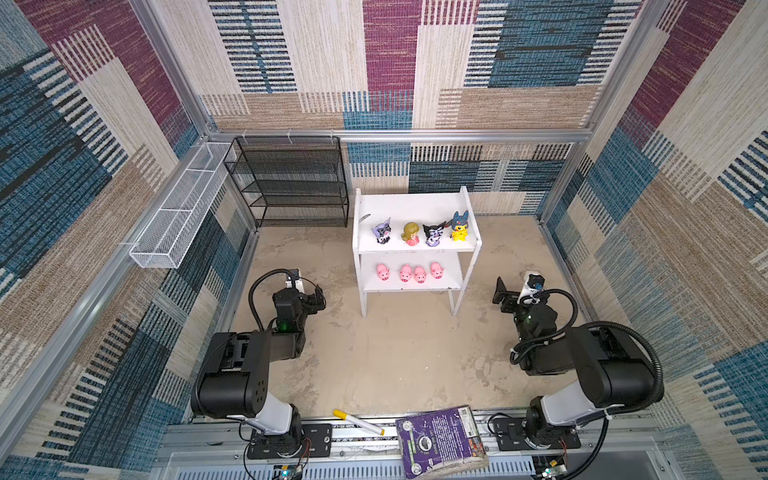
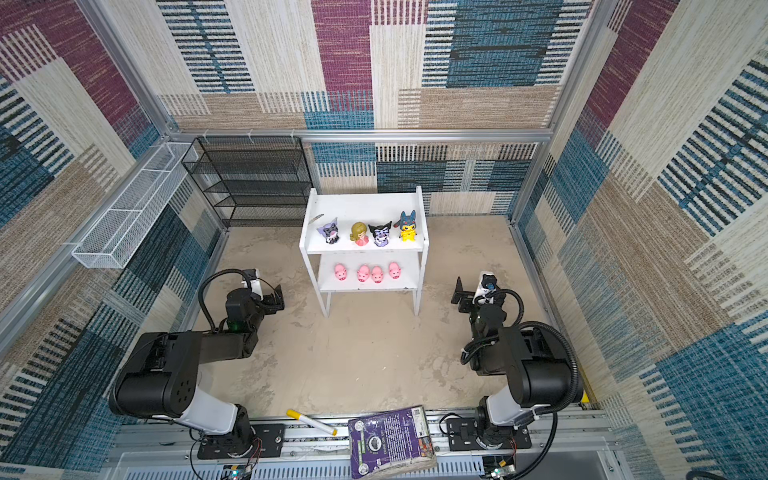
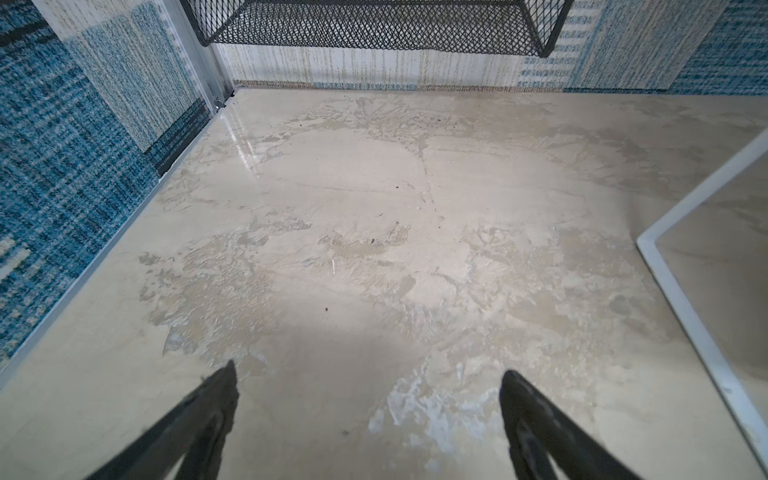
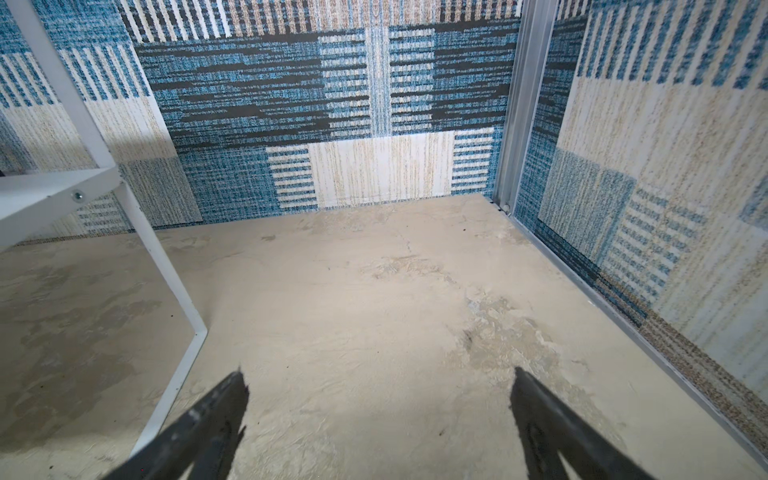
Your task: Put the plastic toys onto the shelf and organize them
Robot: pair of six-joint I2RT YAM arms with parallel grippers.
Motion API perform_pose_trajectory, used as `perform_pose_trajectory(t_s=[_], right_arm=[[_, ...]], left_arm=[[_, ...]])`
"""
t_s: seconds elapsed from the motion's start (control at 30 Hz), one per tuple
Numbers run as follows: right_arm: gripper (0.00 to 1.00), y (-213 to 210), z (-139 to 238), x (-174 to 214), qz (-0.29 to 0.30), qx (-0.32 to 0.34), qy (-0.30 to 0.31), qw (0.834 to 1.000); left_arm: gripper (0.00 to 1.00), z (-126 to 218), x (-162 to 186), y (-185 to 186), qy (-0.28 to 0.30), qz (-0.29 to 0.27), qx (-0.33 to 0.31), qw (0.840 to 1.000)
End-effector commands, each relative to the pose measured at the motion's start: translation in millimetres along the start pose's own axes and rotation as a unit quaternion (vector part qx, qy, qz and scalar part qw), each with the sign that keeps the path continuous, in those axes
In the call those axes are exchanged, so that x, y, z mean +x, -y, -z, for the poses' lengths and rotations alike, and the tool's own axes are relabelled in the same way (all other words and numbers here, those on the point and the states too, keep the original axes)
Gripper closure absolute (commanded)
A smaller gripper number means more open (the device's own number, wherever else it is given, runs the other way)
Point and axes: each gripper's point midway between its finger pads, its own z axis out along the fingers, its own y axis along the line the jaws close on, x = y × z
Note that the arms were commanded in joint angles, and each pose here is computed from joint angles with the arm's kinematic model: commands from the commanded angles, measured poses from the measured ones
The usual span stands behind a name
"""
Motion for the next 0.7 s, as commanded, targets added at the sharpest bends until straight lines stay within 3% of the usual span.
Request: perform_pose_trajectory(t_s=[0.0,0.5,0.57,0.67], right_arm=[[0.00,0.5,0.7,-10.3,0.001,0.002,0.021,1.000],[0.00,-0.7,-0.3,-10.8,0.002,-0.001,0.021,1.000],[0.00,-35.6,-1.2,-6.6,0.044,-0.101,0.010,0.994],[0.00,-41.3,6.7,-8.8,0.051,-0.121,0.022,0.991]], left_arm=[[0.02,-0.1,-8.4,1.5,0.013,-0.012,0.004,1.000],[0.02,0.8,-8.6,-4.9,0.016,-0.004,-0.014,1.000],[0.02,2.5,-8.2,-9.7,0.020,0.002,-0.027,0.999],[0.01,0.6,-8.8,-4.2,0.016,-0.005,-0.013,1.000]])
